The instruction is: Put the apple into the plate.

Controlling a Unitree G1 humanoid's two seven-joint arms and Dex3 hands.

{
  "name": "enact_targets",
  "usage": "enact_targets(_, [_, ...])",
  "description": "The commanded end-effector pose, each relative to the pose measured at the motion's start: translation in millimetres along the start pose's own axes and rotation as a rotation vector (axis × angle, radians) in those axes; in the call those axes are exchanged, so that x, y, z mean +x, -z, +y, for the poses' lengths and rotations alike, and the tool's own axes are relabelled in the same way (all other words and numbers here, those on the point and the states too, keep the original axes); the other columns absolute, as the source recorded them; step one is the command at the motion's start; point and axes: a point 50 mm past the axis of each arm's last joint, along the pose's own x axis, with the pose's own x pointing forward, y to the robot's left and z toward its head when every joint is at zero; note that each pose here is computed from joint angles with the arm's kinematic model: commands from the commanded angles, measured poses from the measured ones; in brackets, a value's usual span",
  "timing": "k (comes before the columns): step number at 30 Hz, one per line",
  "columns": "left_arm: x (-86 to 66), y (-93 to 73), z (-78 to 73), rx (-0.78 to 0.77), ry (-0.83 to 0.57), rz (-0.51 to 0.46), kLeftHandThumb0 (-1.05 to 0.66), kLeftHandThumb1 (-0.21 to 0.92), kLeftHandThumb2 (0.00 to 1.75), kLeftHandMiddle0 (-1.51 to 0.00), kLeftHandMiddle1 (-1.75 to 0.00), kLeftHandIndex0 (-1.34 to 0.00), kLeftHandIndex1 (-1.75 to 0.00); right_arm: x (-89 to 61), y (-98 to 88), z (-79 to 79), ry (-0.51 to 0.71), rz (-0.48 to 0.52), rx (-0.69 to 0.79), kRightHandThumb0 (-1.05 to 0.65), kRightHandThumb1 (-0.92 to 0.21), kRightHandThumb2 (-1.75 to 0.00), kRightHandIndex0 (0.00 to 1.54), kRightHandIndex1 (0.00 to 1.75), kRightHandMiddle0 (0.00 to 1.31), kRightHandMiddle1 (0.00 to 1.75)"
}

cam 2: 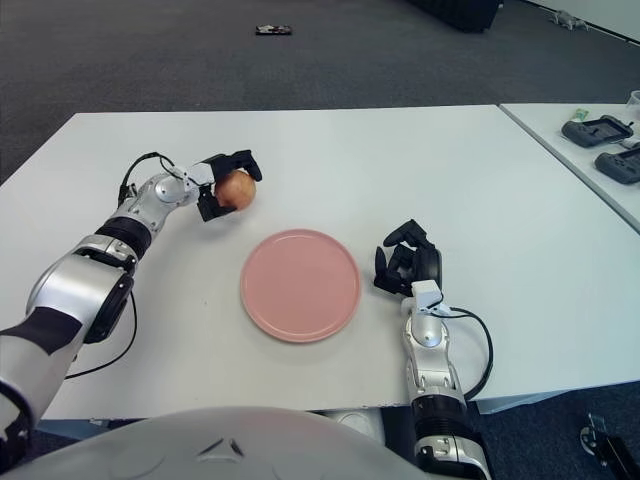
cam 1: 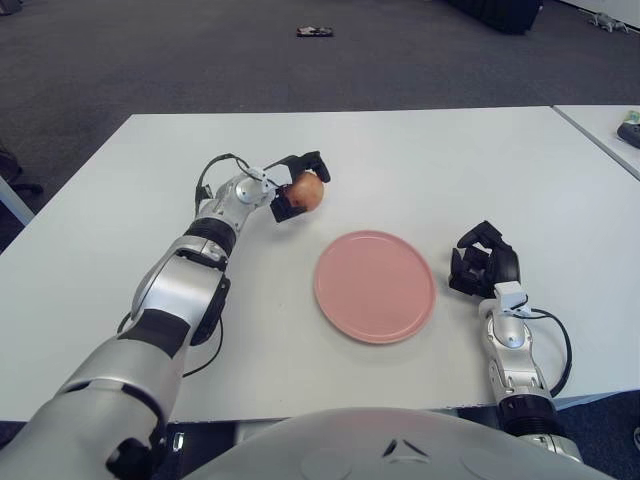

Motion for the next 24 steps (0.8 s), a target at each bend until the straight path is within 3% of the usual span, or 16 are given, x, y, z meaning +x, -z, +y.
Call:
enact_targets(1, [-2.2,-6.5,4.6,0.009,-0.011,-0.053,0.00,-0.10,1.75,-0.97,-1.61,-0.70,-1.75,-4.8,9.3,0.2,-0.010,0.057,-0.013,-0.48,-0.32,-1.33,1.12,1.75,0.61,1.75])
enact_targets(13, [-15.3,-38.2,-1.1,0.064,-0.001,-0.245,0.00,-0.11,1.74,-0.98,-1.60,-0.70,-1.75,-4.3,11.2,-0.4,-0.027,0.066,-0.031,-0.47,-0.35,-1.29,1.08,1.75,0.58,1.75])
enact_targets(21, [-31.9,-53.9,-20.1,0.094,0.066,-0.340,0.00,-0.10,1.75,-0.97,-1.61,-0.70,-1.75,-4.9,12.4,-0.4,-0.030,0.079,-0.022,-0.46,-0.37,-1.26,1.06,1.75,0.57,1.75])
enact_targets(24, [-39.9,-59.7,-40.5,0.112,0.128,-0.404,0.00,-0.10,1.75,-0.97,-1.61,-0.70,-1.75,-5.1,12.7,-0.3,-0.032,0.074,-0.019,-0.46,-0.38,-1.25,1.06,1.75,0.56,1.75])
